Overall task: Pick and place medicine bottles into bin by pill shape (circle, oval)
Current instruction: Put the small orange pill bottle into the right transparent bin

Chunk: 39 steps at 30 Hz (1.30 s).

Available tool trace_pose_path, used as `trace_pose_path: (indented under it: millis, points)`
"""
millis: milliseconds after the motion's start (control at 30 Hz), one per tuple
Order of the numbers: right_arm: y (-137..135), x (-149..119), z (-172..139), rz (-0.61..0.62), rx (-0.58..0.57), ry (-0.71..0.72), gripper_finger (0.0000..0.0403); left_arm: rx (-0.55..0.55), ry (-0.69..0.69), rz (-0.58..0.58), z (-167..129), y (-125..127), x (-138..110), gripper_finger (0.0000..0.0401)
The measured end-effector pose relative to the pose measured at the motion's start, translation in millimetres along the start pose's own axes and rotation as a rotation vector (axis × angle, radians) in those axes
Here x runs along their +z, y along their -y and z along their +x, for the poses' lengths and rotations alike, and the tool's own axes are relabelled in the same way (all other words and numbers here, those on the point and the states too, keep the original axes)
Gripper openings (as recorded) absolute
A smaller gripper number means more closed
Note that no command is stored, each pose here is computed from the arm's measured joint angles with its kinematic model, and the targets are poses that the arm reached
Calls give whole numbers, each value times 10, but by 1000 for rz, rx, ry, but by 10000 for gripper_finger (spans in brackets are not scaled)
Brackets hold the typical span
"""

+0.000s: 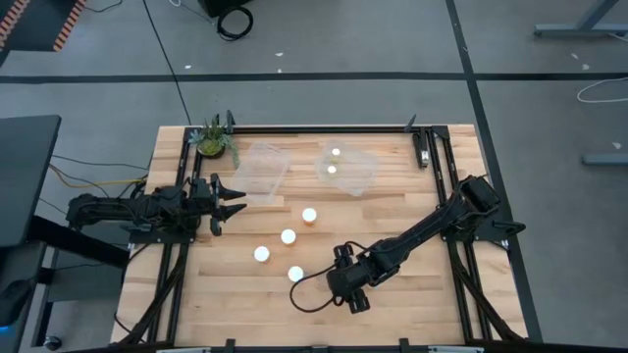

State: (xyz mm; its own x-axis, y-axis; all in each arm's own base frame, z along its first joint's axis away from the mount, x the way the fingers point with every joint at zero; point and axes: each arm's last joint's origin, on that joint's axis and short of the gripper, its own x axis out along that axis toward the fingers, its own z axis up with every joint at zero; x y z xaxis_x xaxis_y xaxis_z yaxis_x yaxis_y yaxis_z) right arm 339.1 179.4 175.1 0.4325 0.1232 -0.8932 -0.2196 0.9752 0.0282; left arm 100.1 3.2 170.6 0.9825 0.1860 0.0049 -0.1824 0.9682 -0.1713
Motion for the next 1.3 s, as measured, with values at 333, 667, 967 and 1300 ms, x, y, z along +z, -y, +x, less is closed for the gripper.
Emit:
trace_pose_path:
  millis: [333,667,967,1300]
  points:
    - [5,-23,41,-20,1,22,240,0,0,0,0,0,0,172]
    - [23,1,43,-27,17,38,164,0,0,0,0,0,0,172]
    - [75,11,31,-20,7,36,128,0,0,0,0,0,0,172]
    - [478,58,-269,41,-153,4,132,0,0,0,0,0,-1,172]
